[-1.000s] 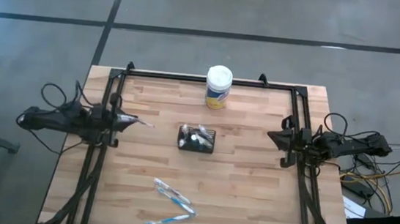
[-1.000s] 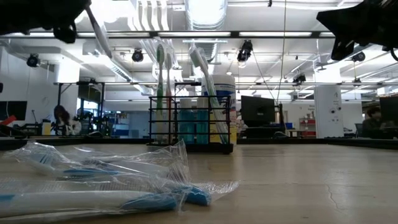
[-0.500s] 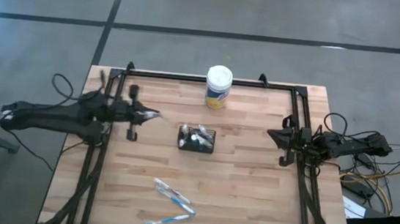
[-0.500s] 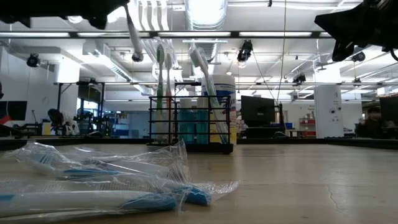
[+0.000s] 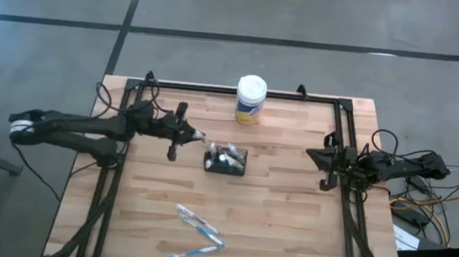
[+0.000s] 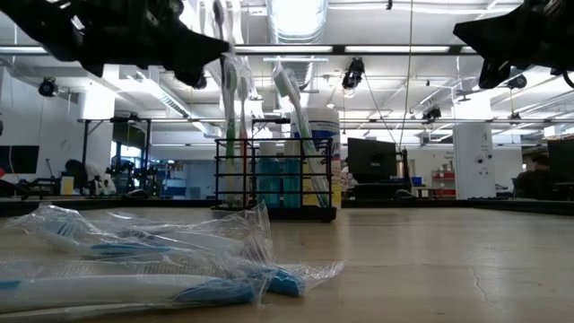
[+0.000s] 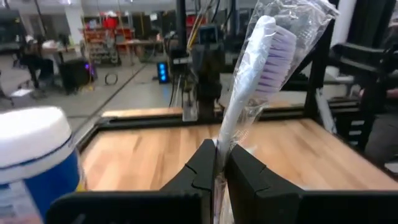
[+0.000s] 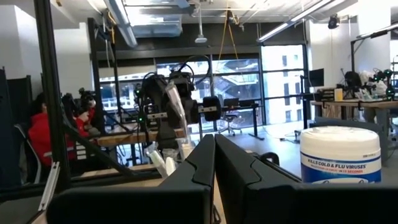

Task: Pick & Place toothbrushing station
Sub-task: Put the right violet toothbrush into the black wire organizer

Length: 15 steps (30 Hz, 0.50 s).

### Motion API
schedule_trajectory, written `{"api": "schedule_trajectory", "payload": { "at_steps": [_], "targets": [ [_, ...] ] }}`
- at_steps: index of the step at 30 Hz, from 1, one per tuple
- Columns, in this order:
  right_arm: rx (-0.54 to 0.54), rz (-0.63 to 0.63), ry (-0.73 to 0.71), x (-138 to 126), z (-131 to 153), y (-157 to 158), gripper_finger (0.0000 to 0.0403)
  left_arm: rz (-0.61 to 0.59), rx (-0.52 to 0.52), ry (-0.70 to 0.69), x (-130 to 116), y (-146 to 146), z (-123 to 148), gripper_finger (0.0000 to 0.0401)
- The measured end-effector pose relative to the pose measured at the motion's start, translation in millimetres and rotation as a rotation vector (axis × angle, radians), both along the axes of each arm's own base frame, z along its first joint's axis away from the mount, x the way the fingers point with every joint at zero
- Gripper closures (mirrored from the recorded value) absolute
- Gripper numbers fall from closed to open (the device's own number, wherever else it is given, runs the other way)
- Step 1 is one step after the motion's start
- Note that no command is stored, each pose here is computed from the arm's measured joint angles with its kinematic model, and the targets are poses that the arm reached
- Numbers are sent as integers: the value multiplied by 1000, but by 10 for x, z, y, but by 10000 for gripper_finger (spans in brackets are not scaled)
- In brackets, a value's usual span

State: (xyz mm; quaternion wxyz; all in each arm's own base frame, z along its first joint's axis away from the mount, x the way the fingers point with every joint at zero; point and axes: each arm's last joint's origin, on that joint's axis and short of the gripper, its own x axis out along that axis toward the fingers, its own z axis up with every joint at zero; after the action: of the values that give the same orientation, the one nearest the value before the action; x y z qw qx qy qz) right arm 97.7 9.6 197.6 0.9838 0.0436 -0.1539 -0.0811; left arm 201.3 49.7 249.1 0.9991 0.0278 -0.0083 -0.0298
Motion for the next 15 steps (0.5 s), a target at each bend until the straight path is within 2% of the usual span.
{"api": "schedule_trajectory", "payload": {
  "at_steps": [15],
  "targets": [
    [1, 0, 15, 11, -12, 2, 394, -5, -12, 81, 229, 69, -276, 380]
  ]
}}
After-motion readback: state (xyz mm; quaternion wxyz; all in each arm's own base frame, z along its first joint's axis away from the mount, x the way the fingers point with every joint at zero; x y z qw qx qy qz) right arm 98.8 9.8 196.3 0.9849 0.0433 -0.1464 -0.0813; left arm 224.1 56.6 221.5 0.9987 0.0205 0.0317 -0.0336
